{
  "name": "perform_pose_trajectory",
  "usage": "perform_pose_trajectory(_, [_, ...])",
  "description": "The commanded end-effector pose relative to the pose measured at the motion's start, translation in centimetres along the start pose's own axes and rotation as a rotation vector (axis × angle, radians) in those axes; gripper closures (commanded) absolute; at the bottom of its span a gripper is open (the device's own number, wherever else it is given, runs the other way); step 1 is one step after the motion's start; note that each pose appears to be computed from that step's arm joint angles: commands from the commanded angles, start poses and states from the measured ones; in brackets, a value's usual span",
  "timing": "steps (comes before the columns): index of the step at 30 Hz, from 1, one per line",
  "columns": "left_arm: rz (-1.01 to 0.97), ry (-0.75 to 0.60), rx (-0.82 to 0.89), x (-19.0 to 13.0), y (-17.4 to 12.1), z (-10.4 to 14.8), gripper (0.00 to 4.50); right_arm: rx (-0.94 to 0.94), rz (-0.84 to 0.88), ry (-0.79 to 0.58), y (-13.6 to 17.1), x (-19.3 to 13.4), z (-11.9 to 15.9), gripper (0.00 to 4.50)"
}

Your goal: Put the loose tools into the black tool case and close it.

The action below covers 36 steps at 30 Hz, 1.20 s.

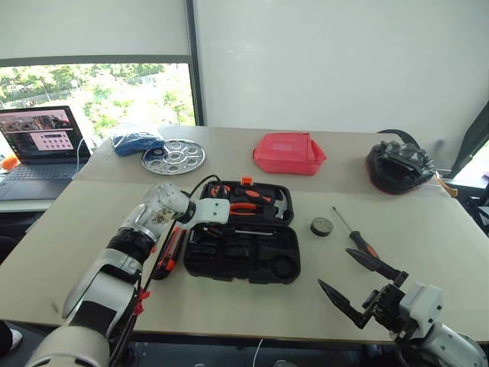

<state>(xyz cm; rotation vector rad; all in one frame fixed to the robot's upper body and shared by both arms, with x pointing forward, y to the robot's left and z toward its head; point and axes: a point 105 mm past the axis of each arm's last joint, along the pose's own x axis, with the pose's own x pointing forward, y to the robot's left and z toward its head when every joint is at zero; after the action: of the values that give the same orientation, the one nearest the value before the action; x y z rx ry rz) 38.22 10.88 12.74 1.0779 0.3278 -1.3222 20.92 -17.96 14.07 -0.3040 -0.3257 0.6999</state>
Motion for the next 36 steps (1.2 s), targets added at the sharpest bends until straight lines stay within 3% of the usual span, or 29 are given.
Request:
perform_pose_trajectory(1, [0.047, -0.010, -0.004, -0.3, 0.5, 0.3, 2.12, -0.022, -0.014, -0.024, -0.2, 0.1, 0.5, 0.00])
perform_pose_trajectory(5, [0.082, -0.036, 0.037, -1.1, 1.2, 0.9, 0.73, -0.016, -0.013, -0.023, 0.0, 0.1, 0.3, 0.00])
perform_pose_trajectory(14, [0.177, -0.255, 0.093, -3.9, 2.3, 4.3, 0.73, -0.003, -0.010, -0.016, 0.3, 0.0, 0.2, 0.00])
perform_pose_trajectory(17, [0.209, -0.267, 0.062, -4.5, 2.6, 3.4, 1.48, 0.002, -0.007, -0.014, 0.4, 0.0, 0.1, 0.00])
perform_pose_trajectory(25, [0.204, -0.267, -0.145, -2.4, 1.6, 0.1, 4.31, 0.001, -0.018, -0.010, 0.3, -0.2, 0.0, 0.00])
perform_pose_trajectory(36, [0.174, -0.246, -0.187, 0.7, 0.5, -0.4, 4.41, -0.009, -0.025, 0.001, 0.1, -0.6, 0.0, 0.00])
